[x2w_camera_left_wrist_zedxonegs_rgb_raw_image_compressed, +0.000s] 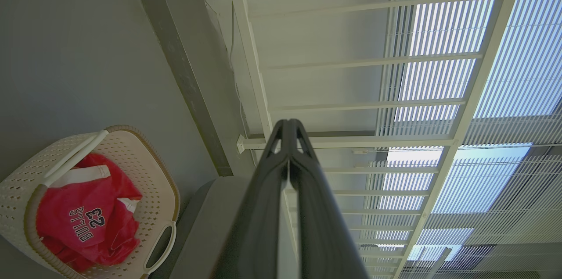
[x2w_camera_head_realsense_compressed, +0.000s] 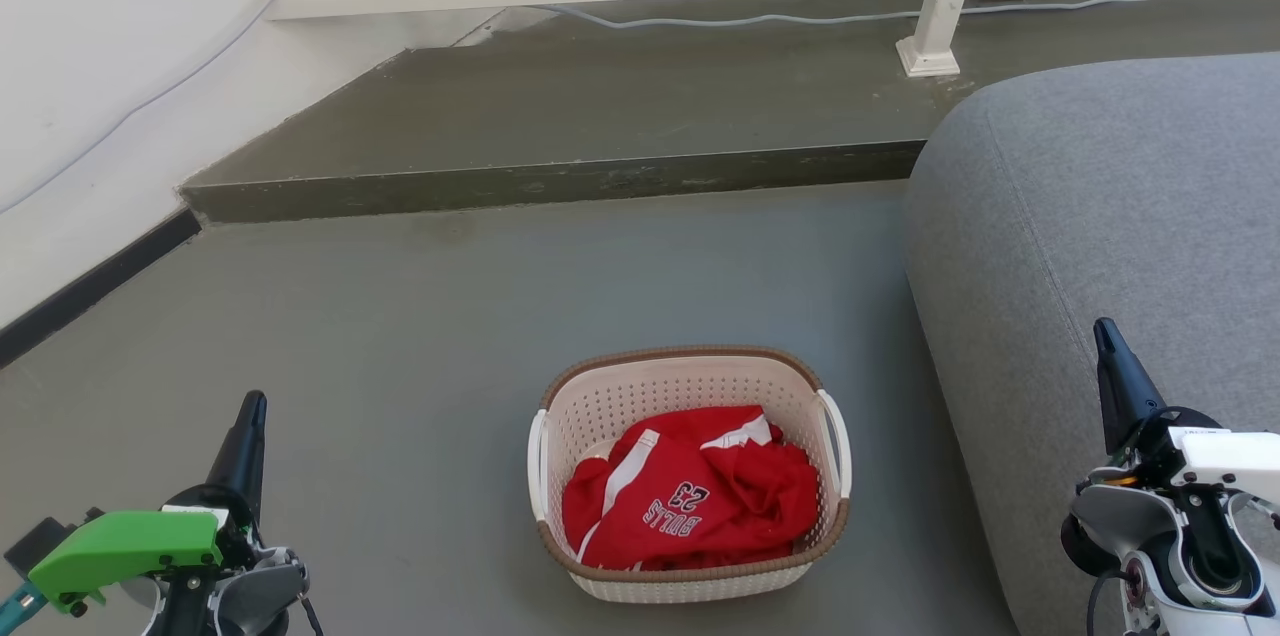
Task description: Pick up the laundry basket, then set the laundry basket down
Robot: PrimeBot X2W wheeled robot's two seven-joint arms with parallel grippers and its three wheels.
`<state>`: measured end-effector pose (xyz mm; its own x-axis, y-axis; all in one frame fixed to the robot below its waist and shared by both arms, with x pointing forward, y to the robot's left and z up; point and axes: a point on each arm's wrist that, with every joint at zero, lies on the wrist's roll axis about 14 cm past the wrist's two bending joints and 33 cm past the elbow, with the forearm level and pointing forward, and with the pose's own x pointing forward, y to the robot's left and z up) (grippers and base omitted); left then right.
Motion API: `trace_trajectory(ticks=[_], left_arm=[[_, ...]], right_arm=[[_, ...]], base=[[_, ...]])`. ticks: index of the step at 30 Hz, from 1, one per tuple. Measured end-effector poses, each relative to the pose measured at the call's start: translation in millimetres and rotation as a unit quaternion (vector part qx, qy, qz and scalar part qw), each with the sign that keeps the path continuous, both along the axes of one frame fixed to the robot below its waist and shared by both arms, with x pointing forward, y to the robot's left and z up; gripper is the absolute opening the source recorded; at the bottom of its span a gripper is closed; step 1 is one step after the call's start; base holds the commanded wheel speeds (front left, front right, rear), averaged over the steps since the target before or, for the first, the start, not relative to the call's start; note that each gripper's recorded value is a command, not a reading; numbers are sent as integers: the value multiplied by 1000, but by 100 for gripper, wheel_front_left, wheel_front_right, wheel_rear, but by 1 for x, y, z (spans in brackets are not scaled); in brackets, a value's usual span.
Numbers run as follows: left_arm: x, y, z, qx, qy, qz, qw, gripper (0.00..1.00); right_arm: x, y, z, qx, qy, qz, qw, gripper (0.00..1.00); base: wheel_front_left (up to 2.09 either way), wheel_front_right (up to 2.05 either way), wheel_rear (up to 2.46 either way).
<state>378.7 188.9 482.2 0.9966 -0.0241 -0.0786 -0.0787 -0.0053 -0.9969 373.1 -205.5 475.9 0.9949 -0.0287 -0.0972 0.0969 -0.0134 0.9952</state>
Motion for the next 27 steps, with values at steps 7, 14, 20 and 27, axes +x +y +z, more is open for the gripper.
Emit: trace_trajectory(ticks=[7,14,20,27], left_arm=[[0,0,0,0,0,0,1000,0],[0,0,0,0,0,0,1000,0],[-11,-6,-24,-12,36,0,999,100],[-11,-9,-22,-10,34,1,999,100]], right_arm=[[0,0,0,0,0,0,1000,0],[0,0,0,0,0,0,1000,0],[-17,7,-30,13,46,0,999,100],[-15,9,-24,6,36,4,999,100]], base=[[0,0,0],[0,0,0],[0,0,0],[0,0,0]])
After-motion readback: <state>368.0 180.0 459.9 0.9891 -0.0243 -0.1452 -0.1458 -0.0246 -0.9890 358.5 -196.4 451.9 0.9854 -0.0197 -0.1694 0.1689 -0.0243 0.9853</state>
